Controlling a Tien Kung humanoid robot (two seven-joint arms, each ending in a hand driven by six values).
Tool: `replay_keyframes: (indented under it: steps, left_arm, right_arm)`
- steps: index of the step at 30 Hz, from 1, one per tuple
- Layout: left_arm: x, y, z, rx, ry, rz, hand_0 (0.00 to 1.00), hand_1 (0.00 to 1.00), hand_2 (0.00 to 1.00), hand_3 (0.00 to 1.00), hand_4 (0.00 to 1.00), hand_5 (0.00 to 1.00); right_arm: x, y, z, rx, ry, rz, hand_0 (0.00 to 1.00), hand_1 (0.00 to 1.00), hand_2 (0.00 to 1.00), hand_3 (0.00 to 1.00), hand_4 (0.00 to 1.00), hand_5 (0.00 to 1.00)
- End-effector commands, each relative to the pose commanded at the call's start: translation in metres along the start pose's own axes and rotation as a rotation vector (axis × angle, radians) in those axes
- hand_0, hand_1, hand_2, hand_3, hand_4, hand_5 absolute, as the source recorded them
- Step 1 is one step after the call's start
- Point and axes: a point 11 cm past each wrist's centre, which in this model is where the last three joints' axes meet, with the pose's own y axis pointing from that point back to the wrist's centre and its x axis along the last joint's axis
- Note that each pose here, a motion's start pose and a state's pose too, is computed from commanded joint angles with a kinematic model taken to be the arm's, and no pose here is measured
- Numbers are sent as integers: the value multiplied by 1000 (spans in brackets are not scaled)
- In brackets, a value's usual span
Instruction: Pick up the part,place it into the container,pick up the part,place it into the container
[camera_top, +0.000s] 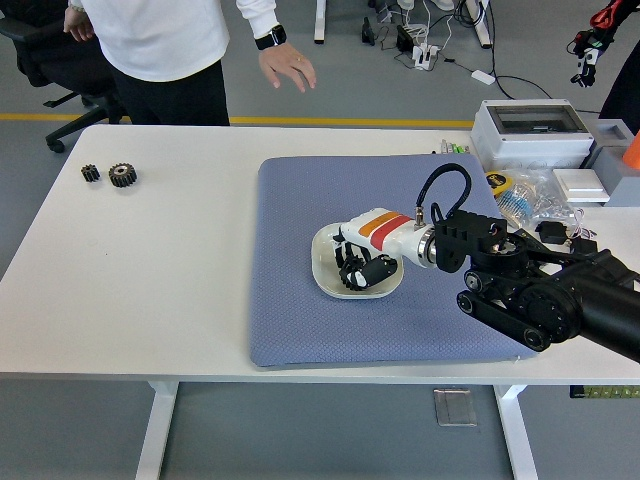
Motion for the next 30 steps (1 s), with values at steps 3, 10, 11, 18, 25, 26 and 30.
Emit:
replay_keyframes:
  steps: [3, 10, 11, 18, 25, 26, 30]
  left_arm:
    - [0, 0, 0, 0, -1, 0, 611, 578, 660, 561, 653, 572]
    - [0, 0, 0, 0, 1, 1, 610, 576, 660, 561, 654, 572]
    - [0, 0, 0, 0, 1, 1, 610, 576, 660, 561, 654, 572]
    - [-1, 0, 1, -1, 3, -1, 605, 572, 660, 561, 656, 572]
    - [-1, 0, 1, -1, 3, -1, 603, 571, 660, 561, 656, 572]
    - [-1, 0, 1, -1, 4, -1, 603, 571, 660, 561, 656, 572]
    - [-1, 0, 2, -2, 3, -1, 603, 568, 659, 561, 656, 572]
  right_arm:
    - [-1, 1, 3, -7, 4, -1, 197, 334, 453, 472, 629, 201]
    - [4, 4, 10, -21, 4, 10, 195, 332, 454, 473, 631, 202]
    - [4, 3, 9, -21, 5, 8, 195, 332, 454, 473, 631, 202]
    - [0, 3, 7, -14, 5, -14, 185, 344, 471, 490, 636, 209]
    - [4, 2, 5, -9, 7, -11, 162, 365, 494, 506, 726, 255]
    - [5, 1, 5, -11, 9, -9, 162, 365, 494, 506, 726, 255]
    - [4, 1, 6, -17, 10, -13, 151, 374, 515, 528, 779, 280]
